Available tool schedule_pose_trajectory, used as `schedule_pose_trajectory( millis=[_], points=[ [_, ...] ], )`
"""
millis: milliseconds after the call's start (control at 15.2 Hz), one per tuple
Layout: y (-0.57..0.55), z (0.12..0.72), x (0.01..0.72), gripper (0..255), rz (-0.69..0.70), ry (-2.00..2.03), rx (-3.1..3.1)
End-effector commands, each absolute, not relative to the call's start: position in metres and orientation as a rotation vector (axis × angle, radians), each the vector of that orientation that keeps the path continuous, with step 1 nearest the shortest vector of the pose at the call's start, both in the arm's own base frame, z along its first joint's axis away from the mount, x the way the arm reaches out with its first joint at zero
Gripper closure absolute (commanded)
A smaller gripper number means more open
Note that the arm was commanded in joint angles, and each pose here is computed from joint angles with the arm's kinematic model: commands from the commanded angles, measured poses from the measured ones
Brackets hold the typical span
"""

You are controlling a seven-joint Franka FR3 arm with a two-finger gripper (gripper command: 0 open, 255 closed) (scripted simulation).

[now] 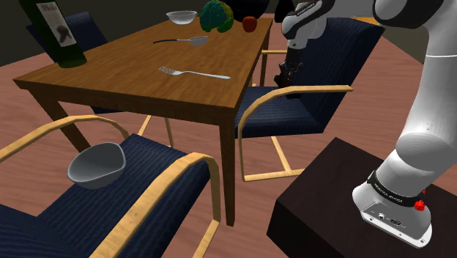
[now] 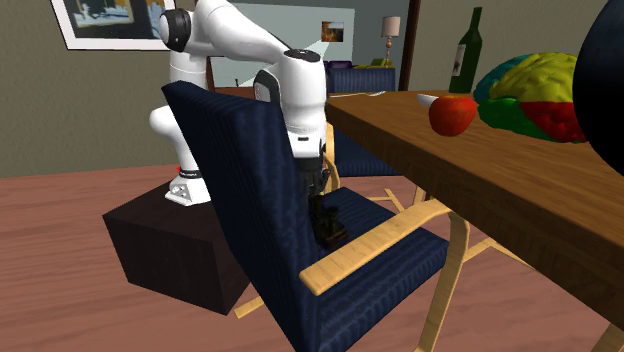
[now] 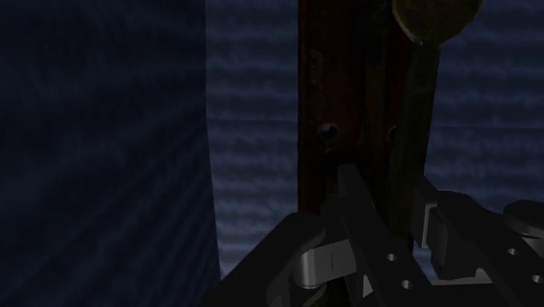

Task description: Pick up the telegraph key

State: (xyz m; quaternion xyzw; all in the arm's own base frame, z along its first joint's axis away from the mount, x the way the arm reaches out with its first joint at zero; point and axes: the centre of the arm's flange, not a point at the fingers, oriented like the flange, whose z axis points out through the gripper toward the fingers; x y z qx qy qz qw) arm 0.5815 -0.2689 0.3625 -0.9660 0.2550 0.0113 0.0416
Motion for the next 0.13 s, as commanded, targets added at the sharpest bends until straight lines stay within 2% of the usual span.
schedule_pose_trajectory(
  millis=[0,66],
  points=[
    [-0.2678,0.3688,0.5813,255,0.034,0.781,-2.957],
    [-0.2678,0.3688,0.5813,255,0.034,0.781,-2.957]
  ],
)
